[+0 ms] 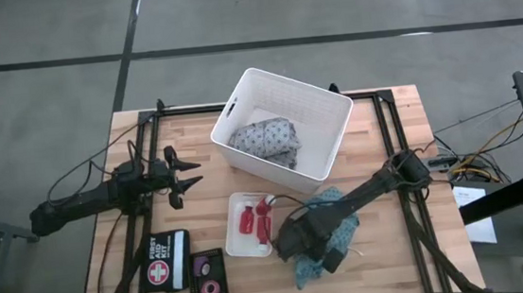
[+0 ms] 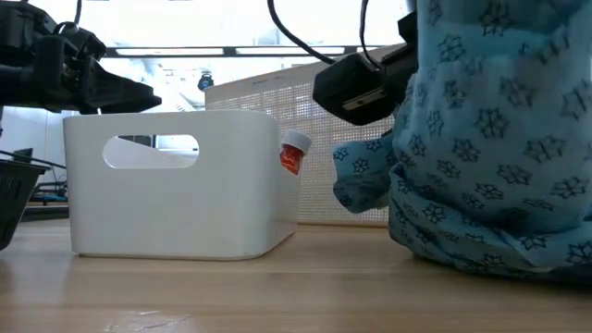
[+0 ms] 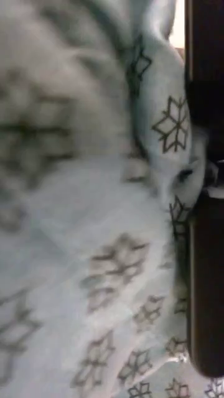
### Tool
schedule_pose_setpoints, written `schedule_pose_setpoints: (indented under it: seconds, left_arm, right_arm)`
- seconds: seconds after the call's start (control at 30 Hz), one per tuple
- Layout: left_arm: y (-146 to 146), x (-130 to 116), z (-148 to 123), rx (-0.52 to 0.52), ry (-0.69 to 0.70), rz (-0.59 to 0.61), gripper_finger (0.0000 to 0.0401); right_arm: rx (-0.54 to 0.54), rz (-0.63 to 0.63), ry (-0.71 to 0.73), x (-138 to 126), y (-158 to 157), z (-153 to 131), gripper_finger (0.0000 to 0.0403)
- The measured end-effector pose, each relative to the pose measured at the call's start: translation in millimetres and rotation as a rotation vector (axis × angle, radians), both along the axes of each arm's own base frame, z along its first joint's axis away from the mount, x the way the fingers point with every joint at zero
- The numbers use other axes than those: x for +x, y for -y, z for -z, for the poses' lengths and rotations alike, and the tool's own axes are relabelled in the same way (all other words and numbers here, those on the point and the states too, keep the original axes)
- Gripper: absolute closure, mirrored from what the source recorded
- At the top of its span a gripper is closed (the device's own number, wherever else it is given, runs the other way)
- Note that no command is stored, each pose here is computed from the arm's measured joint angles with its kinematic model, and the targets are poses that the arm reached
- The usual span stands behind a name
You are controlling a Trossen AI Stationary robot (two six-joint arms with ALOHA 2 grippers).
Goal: Pick & Place Medicine items
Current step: Put the blue patient gown into the big white bin
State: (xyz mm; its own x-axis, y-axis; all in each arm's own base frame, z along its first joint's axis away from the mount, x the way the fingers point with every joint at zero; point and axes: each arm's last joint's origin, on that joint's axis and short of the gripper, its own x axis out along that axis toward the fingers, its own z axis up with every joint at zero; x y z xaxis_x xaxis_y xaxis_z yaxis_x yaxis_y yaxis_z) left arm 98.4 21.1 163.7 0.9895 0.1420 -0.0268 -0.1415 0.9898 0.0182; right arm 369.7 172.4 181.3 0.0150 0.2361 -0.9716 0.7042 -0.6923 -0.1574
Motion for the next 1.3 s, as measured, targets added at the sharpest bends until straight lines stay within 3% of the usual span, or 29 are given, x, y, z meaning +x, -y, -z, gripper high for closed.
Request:
schedule_pose_setpoints:
  seconds: [0.47, 0.67, 0.93, 1.0, 1.07, 1.3]
  left_arm:
    - [0.0, 0.0, 0.0, 0.000, 0.000, 0.000, 0.0217]
    - [0.0, 0.0, 0.1, 0.000, 0.000, 0.000, 0.0217]
    - [0.0, 0.0, 0.0, 0.000, 0.000, 0.000, 0.0217]
    - [0.0, 0.0, 0.1, 0.000, 0.000, 0.000, 0.0217]
    - [0.0, 0.0, 0.0, 0.000, 0.000, 0.000, 0.0217]
    - [0.0, 0.0, 0.1, 0.000, 0.000, 0.000, 0.0217]
  right_arm:
    - [0.003, -0.005, 0.002, -0.2, 0.1, -8.2, 0.0123]
    - [0.004, 0.007, 0.011, 2.3, -0.7, -18.9, 0.0058]
    - [0.018, 0.025, 0.038, 6.7, -1.4, -27.6, 0.0033]
    - [0.023, 0.088, 0.050, 9.6, -2.4, -33.7, 0.0032]
    - [0.009, 0.153, 0.068, 12.1, -3.0, -39.5, 0.0032]
    - [-0.083, 0.193, 0.066, 4.9, -11.3, -61.3, 0.0032]
